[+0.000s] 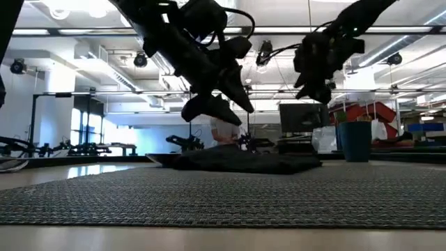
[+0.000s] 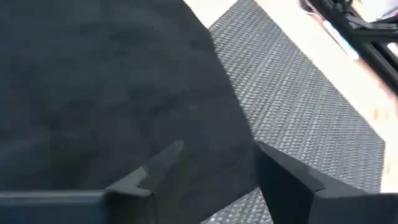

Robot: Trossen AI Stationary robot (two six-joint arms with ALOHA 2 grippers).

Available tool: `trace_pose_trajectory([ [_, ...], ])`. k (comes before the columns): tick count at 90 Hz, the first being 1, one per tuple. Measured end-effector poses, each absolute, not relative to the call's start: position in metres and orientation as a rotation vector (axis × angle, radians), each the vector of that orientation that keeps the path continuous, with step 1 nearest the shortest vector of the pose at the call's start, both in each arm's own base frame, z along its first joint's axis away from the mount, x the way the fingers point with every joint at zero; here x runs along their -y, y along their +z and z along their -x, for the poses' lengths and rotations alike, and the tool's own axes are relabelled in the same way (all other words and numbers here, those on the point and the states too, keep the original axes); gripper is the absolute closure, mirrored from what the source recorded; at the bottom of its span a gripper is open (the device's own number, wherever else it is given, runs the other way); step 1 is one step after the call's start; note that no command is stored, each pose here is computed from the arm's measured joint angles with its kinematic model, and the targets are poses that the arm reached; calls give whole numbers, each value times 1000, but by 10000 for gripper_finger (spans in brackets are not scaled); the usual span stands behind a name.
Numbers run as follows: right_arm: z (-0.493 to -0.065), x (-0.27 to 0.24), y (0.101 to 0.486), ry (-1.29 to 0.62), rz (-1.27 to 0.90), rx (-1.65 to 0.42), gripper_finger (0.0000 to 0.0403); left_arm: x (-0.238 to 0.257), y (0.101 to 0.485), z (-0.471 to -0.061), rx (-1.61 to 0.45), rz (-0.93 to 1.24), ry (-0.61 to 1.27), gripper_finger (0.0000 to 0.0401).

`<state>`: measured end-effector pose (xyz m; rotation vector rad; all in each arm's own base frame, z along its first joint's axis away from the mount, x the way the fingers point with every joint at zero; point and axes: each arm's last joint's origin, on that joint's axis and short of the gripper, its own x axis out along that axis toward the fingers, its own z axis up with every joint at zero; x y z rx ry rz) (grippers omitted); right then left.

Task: Set table place
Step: Fold the black napkin

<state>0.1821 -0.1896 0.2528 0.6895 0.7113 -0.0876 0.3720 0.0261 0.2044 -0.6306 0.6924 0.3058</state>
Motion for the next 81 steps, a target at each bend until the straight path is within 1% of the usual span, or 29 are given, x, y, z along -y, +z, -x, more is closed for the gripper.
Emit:
trace_pose_trajectory([
  [14, -173, 175, 220, -118, -755, -712, 303, -35, 201, -364, -745, 572, 439, 257],
  [24, -170, 169, 208, -92, -808, -660, 311, -48, 196, -356, -816, 566, 499, 259],
  [33, -171, 168, 206, -84, -823, -628, 314, -58, 193, -349, -872, 547, 522, 249],
  [50, -172, 170, 207, -93, -833, -607, 305, -78, 198, -342, -877, 561, 524, 222],
  [59, -172, 170, 207, -99, -847, -605, 298, -87, 197, -331, -955, 563, 540, 212],
  [67, -172, 170, 207, -110, -852, -604, 293, -94, 198, -320, -996, 537, 540, 207],
  [81, -176, 172, 206, -122, -865, -597, 288, -111, 204, -304, -966, 567, 498, 209],
])
